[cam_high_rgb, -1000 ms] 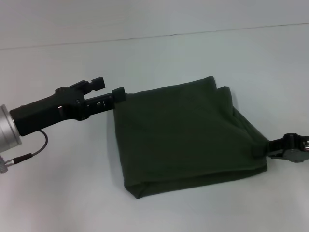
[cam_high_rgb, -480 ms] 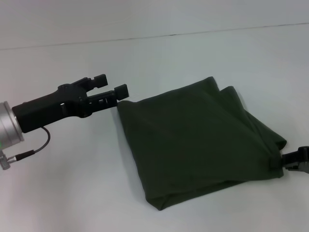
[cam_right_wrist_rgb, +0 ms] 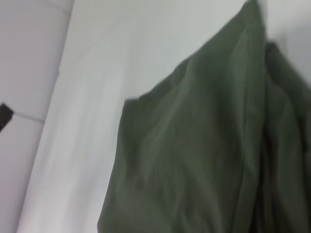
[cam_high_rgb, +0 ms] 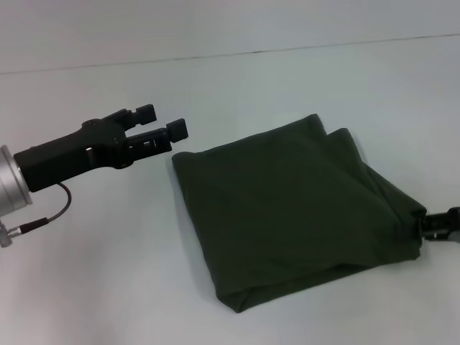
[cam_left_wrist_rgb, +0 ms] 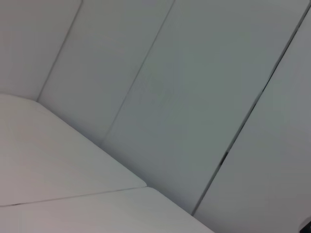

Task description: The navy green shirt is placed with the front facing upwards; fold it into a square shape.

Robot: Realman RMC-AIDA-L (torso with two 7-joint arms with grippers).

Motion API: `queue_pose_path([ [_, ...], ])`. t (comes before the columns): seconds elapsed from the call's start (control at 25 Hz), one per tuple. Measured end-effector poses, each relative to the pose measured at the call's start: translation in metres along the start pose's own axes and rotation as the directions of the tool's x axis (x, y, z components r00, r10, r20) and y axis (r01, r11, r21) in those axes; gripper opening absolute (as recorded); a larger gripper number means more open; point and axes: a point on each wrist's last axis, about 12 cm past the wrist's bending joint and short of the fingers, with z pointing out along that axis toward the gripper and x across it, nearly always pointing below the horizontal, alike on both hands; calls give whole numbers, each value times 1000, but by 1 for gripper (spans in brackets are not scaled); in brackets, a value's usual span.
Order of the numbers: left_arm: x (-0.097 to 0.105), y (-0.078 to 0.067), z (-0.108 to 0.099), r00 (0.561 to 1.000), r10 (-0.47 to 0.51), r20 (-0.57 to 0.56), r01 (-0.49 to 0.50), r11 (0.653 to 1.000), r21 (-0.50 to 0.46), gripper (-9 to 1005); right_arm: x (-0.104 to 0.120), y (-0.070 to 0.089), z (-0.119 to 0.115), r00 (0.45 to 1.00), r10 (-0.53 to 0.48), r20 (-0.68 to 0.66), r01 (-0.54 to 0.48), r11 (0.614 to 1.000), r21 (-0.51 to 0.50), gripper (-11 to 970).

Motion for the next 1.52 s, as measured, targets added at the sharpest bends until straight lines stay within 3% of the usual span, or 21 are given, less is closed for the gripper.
queue_pose_path([
  [0.32, 0, 1, -2, 1000, 0, -2, 0, 1000, -7, 962, -6, -2, -32, 974, -43, 222, 44, 999, 1, 379],
  [0.6, 6, 0, 0, 999, 7, -42, -7, 1000, -1, 962, -17, 4, -28, 956, -91, 280, 101, 995, -22, 624],
  [1.04, 7, -2, 5, 998, 30, -56, -29, 999, 18, 962, -56, 10, 9, 941, -96, 323, 81, 995, 59, 610],
  [1.32, 9, -1, 4, 996, 35, -76, -34, 999, 13, 962, -73, 18, 53, 965, -115, 237, 88, 988, 125, 609],
  [1.52, 9, 1, 3, 996, 40, -82, -40, 999, 3, 962, -78, 18, 68, 971, -124, 205, 85, 978, 188, 609],
])
